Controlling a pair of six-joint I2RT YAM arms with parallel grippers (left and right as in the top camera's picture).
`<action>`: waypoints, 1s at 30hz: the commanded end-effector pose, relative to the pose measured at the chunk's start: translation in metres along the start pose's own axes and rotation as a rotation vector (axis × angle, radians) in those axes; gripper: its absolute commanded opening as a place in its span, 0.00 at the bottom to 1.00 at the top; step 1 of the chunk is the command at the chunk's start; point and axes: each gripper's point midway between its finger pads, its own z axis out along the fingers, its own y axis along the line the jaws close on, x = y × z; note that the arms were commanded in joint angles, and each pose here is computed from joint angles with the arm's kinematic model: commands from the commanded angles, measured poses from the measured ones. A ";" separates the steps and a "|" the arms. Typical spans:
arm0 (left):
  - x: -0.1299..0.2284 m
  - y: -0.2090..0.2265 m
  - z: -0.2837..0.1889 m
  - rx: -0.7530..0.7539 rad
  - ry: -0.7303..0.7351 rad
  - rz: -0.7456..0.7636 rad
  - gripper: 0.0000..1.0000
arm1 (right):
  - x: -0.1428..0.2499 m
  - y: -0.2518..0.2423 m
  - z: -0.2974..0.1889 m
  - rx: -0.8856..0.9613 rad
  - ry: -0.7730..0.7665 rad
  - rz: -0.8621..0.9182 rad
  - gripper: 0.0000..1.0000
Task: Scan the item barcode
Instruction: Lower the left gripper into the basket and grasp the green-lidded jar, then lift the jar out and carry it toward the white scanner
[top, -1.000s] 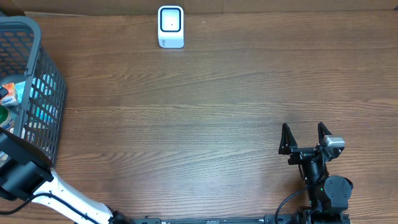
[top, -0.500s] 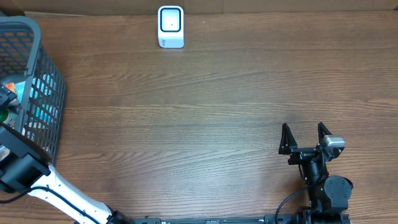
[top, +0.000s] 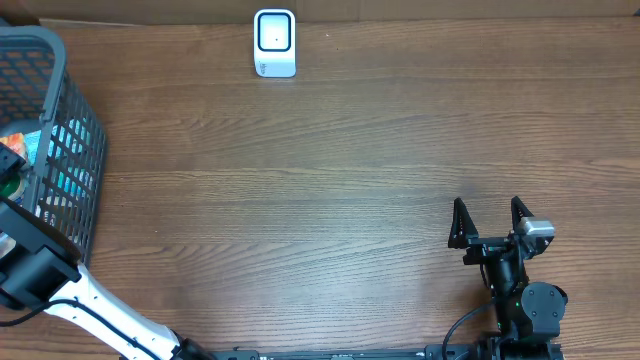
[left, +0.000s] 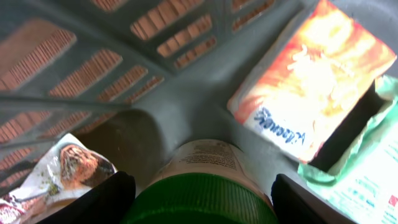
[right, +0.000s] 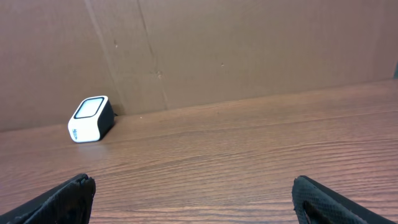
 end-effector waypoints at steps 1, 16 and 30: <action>-0.005 -0.007 -0.020 0.045 -0.014 -0.013 0.63 | 0.002 0.001 0.000 -0.005 -0.004 -0.002 1.00; -0.057 -0.052 -0.275 0.411 -0.445 -0.035 0.59 | 0.002 0.001 0.000 -0.005 -0.004 -0.002 1.00; 0.078 -0.147 -0.458 0.740 -0.567 0.282 0.57 | 0.002 0.001 0.000 -0.005 -0.004 -0.002 1.00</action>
